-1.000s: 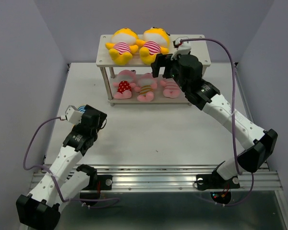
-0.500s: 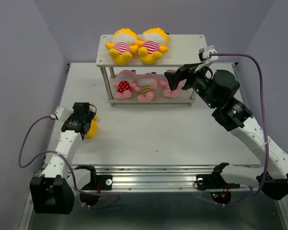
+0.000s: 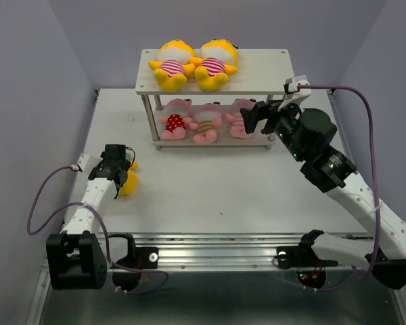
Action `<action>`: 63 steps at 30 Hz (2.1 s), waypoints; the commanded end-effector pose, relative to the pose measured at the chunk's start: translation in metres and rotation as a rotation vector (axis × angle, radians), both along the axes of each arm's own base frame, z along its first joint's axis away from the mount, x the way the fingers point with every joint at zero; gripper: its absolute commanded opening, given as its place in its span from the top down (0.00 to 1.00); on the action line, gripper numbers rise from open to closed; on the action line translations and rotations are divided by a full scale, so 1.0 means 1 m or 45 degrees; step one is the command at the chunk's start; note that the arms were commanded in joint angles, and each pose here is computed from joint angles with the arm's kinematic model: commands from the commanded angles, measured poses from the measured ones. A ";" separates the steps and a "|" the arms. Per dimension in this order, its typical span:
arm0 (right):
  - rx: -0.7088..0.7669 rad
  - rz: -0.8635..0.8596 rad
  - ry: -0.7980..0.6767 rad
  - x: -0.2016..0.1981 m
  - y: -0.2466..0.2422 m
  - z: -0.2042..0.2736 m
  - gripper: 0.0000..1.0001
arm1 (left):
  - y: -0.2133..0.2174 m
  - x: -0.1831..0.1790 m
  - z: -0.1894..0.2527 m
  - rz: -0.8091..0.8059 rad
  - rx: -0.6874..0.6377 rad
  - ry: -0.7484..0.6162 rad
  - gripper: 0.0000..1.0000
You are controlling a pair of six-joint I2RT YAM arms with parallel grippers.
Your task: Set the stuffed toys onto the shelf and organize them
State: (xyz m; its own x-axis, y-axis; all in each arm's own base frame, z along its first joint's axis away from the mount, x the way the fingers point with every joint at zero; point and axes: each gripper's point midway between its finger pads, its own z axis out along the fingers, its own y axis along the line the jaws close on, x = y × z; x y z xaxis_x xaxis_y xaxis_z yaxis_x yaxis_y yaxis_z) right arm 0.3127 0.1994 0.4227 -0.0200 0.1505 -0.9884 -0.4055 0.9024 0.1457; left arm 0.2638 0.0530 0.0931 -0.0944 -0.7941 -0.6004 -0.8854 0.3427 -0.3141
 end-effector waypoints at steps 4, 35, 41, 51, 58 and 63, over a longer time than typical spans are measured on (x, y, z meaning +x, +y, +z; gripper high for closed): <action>0.057 -0.076 -0.054 -0.006 -0.019 0.015 0.00 | 0.006 -0.002 -0.017 0.025 0.033 0.046 0.28; -0.032 0.401 0.633 -0.048 0.052 -0.183 0.00 | -0.202 -0.005 0.057 -1.520 -0.126 -0.115 1.00; 0.079 0.278 0.734 -0.045 0.043 -0.196 0.00 | -0.266 -0.026 0.077 -1.919 -0.089 -0.223 1.00; 0.281 0.323 0.884 -0.056 0.043 -0.199 0.00 | -0.297 -0.022 0.097 -2.028 -0.041 -0.454 1.00; 0.185 0.511 0.883 -0.074 0.053 -0.206 0.00 | -0.295 -0.017 0.100 -1.992 -0.008 -0.487 1.00; 0.183 0.491 0.875 -0.070 0.053 -0.208 0.00 | -0.301 -0.024 0.103 -2.043 -0.034 -0.515 1.00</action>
